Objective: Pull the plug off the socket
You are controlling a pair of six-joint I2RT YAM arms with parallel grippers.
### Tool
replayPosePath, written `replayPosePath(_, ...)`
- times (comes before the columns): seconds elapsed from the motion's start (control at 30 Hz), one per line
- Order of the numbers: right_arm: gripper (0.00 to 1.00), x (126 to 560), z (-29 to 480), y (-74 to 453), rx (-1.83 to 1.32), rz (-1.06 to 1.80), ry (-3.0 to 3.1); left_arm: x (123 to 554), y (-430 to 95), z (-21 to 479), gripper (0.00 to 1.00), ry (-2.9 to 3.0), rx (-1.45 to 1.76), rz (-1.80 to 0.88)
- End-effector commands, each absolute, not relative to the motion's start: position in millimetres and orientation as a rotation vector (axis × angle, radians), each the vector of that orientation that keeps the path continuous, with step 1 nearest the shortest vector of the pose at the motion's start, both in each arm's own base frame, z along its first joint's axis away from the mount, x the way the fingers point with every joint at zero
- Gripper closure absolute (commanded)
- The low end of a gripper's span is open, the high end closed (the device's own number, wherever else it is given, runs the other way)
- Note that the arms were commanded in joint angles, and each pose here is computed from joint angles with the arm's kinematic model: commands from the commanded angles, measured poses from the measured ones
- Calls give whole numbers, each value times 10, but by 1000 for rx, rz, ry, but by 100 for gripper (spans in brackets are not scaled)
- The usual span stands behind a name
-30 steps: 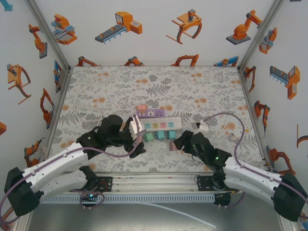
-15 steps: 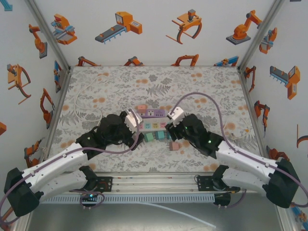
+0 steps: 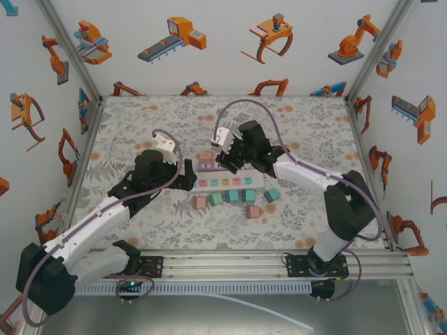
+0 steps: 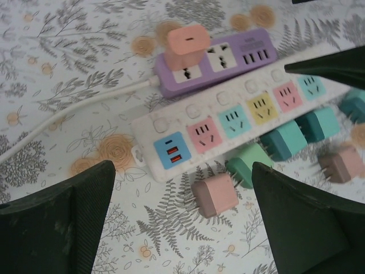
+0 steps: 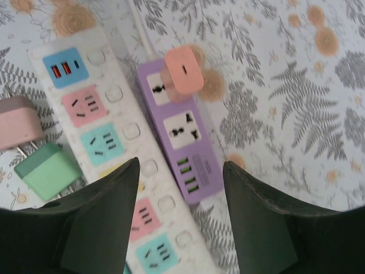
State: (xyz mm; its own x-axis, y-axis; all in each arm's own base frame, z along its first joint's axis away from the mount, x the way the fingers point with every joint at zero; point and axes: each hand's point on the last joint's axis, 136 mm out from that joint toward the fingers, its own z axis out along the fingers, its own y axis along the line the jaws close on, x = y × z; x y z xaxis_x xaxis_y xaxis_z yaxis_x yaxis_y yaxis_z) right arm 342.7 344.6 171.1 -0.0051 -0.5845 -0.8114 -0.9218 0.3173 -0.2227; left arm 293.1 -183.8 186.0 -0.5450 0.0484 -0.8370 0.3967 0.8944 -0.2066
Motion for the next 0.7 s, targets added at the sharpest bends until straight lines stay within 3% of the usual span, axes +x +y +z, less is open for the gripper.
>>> replayPosePath(0.0,42,3482,1831,3685,-1447,572,1574,3097,-1745,1970,3,2141,93,-562)
replayPosePath(0.2,39,3686,1680,3901,-1492,665,1534,3337,-1639,1818,1,2200,-4,-575)
replayPosePath(0.43,39,3804,1429,4020,-1536,706,1533,3579,-1647,1632,14,2229,-85,-591)
replayPosePath(0.67,51,3821,1261,4098,-1555,760,1543,3801,-1691,1381,28,2286,-135,-563)
